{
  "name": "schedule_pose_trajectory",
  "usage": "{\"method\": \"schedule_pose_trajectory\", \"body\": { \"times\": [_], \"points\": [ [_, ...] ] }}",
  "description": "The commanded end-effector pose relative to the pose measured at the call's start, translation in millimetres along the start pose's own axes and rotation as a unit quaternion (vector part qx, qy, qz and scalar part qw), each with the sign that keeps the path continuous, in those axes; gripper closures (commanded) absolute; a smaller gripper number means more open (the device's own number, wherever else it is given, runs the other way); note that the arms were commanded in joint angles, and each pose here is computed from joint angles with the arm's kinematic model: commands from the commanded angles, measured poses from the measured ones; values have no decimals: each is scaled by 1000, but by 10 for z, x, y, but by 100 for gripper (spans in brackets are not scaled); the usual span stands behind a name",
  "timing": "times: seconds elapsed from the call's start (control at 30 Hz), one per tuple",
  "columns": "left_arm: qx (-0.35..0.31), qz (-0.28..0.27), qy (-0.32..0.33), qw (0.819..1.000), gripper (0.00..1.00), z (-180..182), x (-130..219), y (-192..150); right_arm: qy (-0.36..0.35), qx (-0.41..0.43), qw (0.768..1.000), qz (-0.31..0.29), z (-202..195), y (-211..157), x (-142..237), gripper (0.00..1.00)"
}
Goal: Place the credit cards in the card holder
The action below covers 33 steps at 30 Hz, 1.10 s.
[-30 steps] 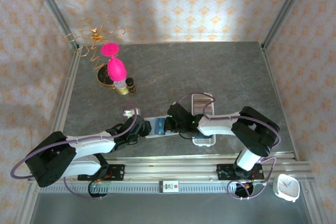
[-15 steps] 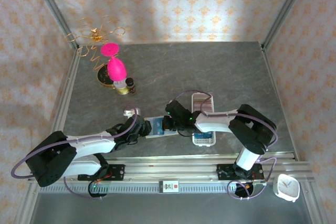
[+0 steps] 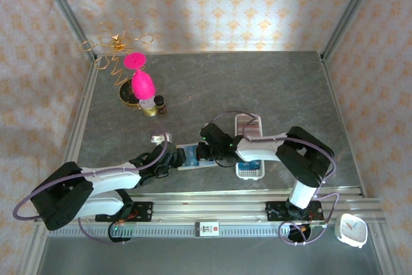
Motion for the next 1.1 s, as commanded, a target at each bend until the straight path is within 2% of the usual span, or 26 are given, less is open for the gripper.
{"method": "schedule_pose_trajectory", "body": {
  "times": [0.0,0.53,1.07],
  "points": [
    [11,15,-17,1000,60,38,-32,-87,-10,4,1000,12,-1,-64,-64,97],
    [15,35,-53,998,62,-48,-97,-145,31,-15,999,17,109,-108,-69,96],
    [15,46,-57,997,65,-50,-105,-181,30,-95,995,-25,-24,-96,-100,97]
  ]
}}
Point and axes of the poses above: each hand's point on the last joint's axis, 136 mm out from that joint toward the fingers, its own x axis back along the fingers, its own z axis along the line the jaws close on, y = z × x, the point moved 6 cm from there along x, back along the fingers, and after that the axes turned 10 degrees about -x, right-handed, at the moved point
